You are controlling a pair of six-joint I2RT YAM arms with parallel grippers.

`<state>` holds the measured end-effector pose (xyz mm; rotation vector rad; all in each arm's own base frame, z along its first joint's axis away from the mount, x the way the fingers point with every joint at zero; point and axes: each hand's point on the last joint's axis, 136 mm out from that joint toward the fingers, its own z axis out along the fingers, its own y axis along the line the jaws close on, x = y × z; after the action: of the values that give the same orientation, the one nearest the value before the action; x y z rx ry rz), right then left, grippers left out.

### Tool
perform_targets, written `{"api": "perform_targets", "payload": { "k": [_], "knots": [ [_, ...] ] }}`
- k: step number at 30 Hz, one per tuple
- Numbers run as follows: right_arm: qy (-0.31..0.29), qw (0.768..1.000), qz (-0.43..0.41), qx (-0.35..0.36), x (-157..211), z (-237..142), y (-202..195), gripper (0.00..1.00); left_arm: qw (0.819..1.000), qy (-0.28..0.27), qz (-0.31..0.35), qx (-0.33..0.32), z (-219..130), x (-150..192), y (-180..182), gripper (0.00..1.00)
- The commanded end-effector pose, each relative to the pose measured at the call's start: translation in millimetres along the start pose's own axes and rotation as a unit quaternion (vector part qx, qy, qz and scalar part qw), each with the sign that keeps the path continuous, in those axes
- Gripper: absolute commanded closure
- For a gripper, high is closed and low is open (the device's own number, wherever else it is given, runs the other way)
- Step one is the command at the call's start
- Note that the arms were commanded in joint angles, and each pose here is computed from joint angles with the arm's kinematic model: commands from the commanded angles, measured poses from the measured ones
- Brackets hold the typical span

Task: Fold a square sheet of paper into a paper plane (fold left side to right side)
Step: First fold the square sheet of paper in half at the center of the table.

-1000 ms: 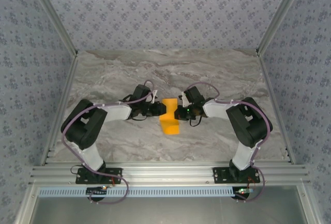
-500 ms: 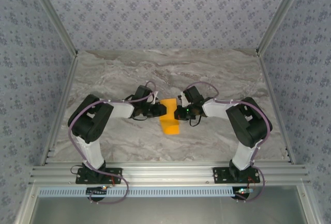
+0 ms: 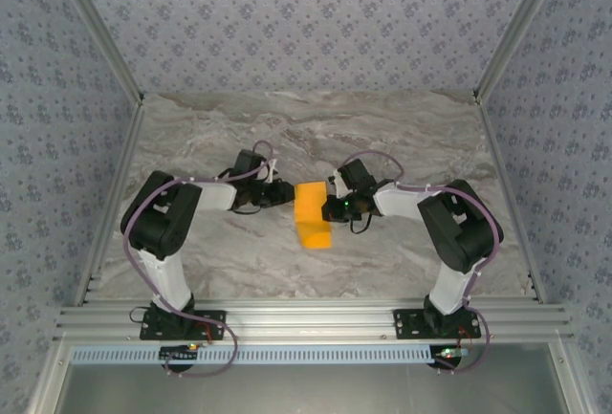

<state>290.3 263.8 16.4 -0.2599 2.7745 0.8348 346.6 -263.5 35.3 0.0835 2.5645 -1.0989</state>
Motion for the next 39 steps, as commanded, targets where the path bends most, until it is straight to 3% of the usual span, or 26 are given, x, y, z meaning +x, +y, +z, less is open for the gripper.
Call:
{"api": "perform_targets", "payload": {
  "k": [1,10,16,28,39],
  "knots": [
    [0.087,0.992,0.035,0.088,55,12,-47,0.98,0.999,-0.028,0.033,0.009,-20,-6,-15,0.77],
    [0.089,0.991,0.033,0.096,55,11,-49,0.98,0.998,0.009,0.051,0.047,-1,25,-41,0.78],
    [0.094,0.989,0.030,0.106,57,11,-51,0.98,0.997,0.019,0.053,0.048,22,19,-42,0.78],
    [0.108,0.985,0.023,0.134,63,10,-61,0.98,0.996,-0.008,0.051,-0.066,38,6,7,0.77],
    [0.114,0.984,0.018,0.136,66,11,-63,0.98,0.996,-0.024,0.051,-0.075,42,-20,7,0.76]
  ]
}}
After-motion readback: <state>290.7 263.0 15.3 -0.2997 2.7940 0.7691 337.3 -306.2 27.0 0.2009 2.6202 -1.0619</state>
